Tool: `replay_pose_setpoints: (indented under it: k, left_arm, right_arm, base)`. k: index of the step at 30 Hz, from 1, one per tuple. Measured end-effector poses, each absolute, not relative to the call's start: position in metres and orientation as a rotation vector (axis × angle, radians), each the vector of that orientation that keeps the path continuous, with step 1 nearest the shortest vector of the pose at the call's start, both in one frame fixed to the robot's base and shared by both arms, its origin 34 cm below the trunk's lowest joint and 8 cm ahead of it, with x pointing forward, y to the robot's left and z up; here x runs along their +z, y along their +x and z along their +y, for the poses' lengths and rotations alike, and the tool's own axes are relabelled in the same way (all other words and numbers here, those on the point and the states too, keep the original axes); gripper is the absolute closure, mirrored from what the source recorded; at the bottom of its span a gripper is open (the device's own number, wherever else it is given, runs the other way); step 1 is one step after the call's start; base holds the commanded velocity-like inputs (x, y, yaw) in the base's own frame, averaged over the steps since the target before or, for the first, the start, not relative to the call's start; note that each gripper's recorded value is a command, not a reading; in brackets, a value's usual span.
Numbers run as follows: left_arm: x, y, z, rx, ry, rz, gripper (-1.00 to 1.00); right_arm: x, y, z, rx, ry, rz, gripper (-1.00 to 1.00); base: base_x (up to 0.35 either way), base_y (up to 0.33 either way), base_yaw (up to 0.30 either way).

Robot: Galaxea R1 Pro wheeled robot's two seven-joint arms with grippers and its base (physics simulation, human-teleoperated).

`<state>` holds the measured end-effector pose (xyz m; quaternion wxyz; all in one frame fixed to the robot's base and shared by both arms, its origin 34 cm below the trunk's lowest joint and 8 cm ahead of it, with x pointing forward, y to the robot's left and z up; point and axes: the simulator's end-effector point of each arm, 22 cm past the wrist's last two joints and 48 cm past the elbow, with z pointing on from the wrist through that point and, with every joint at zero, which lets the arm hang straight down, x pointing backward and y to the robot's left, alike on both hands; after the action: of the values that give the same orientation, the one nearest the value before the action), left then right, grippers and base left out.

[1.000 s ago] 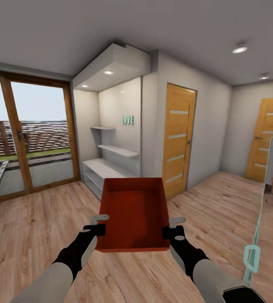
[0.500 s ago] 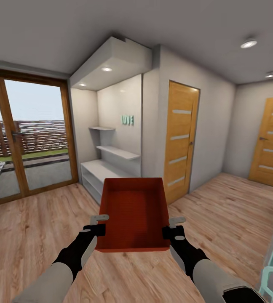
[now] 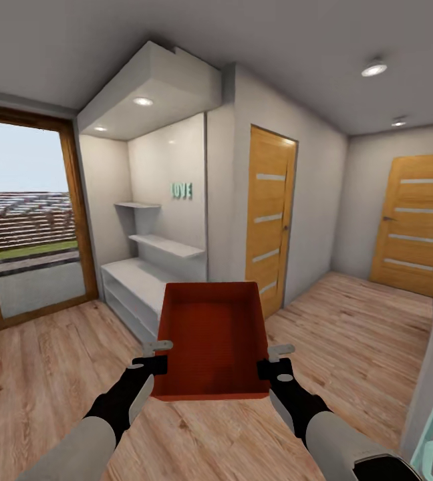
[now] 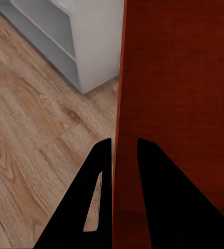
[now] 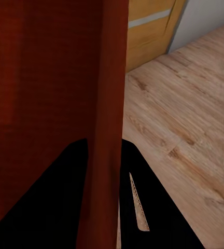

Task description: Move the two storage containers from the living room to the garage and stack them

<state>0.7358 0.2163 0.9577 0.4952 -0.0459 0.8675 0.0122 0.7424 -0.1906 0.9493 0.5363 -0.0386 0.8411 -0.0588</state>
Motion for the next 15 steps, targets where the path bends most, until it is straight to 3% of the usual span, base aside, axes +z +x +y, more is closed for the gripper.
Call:
replay_pose_setpoints:
  k: [15]
  left_arm:
    - [0.9576, 0.7358, 0.2162, 0.029, -0.111, 2.103, 1.0]
  right_arm:
    - [0.9493, 0.7424, -0.1907, -0.14, -0.092, 2.003, 1.0]
  base:
    - [0.323, 0.101, -0.288]
